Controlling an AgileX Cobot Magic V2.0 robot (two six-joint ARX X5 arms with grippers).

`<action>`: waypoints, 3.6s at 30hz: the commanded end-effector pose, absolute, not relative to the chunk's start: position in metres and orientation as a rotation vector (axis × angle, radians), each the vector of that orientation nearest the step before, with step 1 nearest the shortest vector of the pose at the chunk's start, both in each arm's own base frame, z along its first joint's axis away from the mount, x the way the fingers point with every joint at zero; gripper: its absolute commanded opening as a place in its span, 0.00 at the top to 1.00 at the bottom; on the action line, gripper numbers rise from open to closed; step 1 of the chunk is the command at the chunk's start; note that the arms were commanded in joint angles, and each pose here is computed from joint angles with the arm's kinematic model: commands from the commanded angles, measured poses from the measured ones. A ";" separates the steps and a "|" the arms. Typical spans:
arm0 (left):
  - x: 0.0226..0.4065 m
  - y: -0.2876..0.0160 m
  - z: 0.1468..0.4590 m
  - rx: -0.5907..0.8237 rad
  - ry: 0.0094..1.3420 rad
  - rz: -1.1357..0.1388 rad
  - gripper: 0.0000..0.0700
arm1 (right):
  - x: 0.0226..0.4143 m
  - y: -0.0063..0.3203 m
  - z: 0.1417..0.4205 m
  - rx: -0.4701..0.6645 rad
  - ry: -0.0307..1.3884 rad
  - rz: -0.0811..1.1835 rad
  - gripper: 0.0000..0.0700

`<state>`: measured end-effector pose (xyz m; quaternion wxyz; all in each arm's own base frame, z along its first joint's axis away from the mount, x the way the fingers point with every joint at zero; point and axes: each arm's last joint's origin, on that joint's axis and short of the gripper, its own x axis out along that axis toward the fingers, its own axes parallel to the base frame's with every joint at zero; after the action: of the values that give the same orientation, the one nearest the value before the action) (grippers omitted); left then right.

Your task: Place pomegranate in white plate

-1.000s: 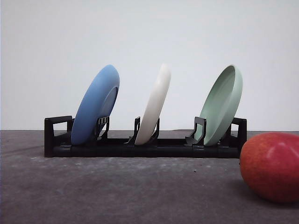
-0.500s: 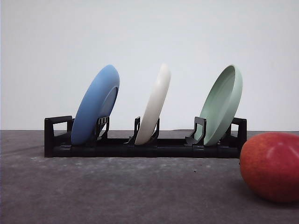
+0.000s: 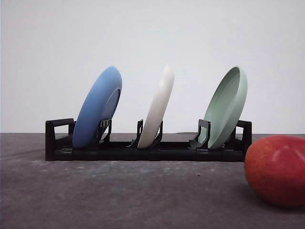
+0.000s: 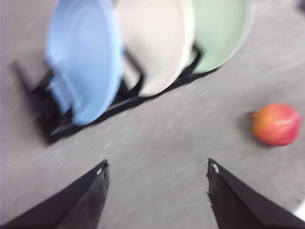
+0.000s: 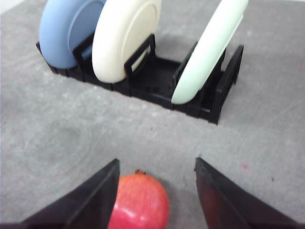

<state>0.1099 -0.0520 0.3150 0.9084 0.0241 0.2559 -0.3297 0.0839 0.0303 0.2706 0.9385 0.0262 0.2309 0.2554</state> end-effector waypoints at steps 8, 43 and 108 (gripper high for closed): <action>0.131 -0.083 0.317 0.180 0.475 -0.828 0.43 | 0.085 0.031 0.278 0.049 0.423 0.529 0.54; 0.260 -0.260 0.226 0.185 0.408 -0.539 0.44 | 0.085 0.031 0.278 0.049 0.423 0.529 0.54; 0.128 -0.186 0.349 0.170 0.502 -0.766 0.99 | 0.085 0.031 0.278 0.057 0.425 0.527 0.54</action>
<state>0.1304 -0.1842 0.3443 0.8984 0.0711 0.2415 -0.3599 0.0848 0.0306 0.2725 0.9408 0.0264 0.2202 0.2562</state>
